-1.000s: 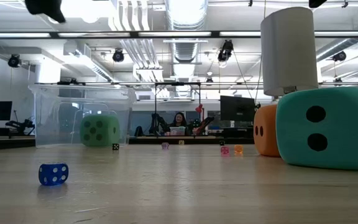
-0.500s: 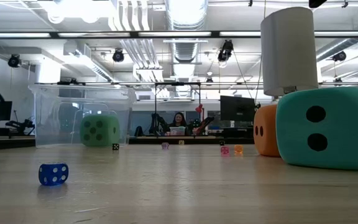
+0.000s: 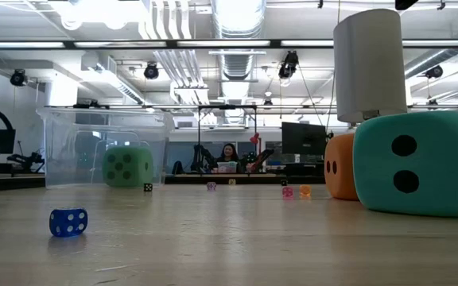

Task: Pick & Place Dice
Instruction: Put the left large blue dice into the transparent bin

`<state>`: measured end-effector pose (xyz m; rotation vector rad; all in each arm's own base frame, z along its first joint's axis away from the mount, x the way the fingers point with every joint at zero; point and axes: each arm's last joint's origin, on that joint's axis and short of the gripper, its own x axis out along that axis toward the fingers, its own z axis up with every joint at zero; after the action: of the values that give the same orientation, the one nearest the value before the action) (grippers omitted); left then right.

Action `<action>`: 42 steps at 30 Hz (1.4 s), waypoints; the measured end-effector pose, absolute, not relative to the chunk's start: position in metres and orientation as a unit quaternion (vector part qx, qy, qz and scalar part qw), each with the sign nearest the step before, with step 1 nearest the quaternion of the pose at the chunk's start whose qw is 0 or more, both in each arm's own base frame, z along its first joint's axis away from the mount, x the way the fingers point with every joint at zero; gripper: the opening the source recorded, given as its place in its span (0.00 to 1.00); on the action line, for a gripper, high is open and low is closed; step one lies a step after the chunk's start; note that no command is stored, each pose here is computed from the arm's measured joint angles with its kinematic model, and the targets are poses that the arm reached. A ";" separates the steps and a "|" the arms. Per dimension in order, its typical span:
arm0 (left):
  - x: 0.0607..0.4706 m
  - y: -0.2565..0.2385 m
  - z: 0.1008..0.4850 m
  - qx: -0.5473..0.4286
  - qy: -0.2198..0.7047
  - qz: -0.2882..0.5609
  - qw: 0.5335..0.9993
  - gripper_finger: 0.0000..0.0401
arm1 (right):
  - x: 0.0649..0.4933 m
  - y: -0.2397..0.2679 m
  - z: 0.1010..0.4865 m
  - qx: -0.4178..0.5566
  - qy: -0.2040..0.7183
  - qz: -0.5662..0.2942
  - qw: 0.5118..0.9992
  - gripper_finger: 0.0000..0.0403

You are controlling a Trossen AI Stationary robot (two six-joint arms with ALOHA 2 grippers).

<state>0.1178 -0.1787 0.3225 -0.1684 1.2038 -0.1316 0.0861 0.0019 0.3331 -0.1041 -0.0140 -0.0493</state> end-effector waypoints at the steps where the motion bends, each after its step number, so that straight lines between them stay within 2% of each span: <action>1: 0.116 -0.181 0.321 -0.074 0.567 -0.065 0.818 0.92 | 0.086 0.002 0.333 -0.052 -0.007 -0.025 0.998 0.02; 17: 0.104 -0.203 0.309 -0.024 0.582 -0.091 0.808 0.89 | 0.086 0.002 0.333 -0.054 -0.007 -0.024 0.998 0.02; 27: 0.108 -0.216 0.298 -0.013 0.589 -0.085 0.803 0.92 | 0.086 0.002 0.333 -0.064 -0.005 -0.023 0.998 0.02; 32: 0.113 -0.227 0.291 -0.021 0.586 -0.091 0.805 0.94 | 0.086 0.004 0.331 -0.068 0.004 0.006 0.998 0.02; 42: 0.120 -0.245 0.267 -0.037 0.613 -0.042 0.788 0.97 | 0.086 0.004 0.331 -0.071 0.005 0.007 0.997 0.02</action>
<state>0.1201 -0.2450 0.2674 -0.0806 1.3199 -0.0912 0.0862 0.0038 0.3306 -0.1422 0.0091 0.0148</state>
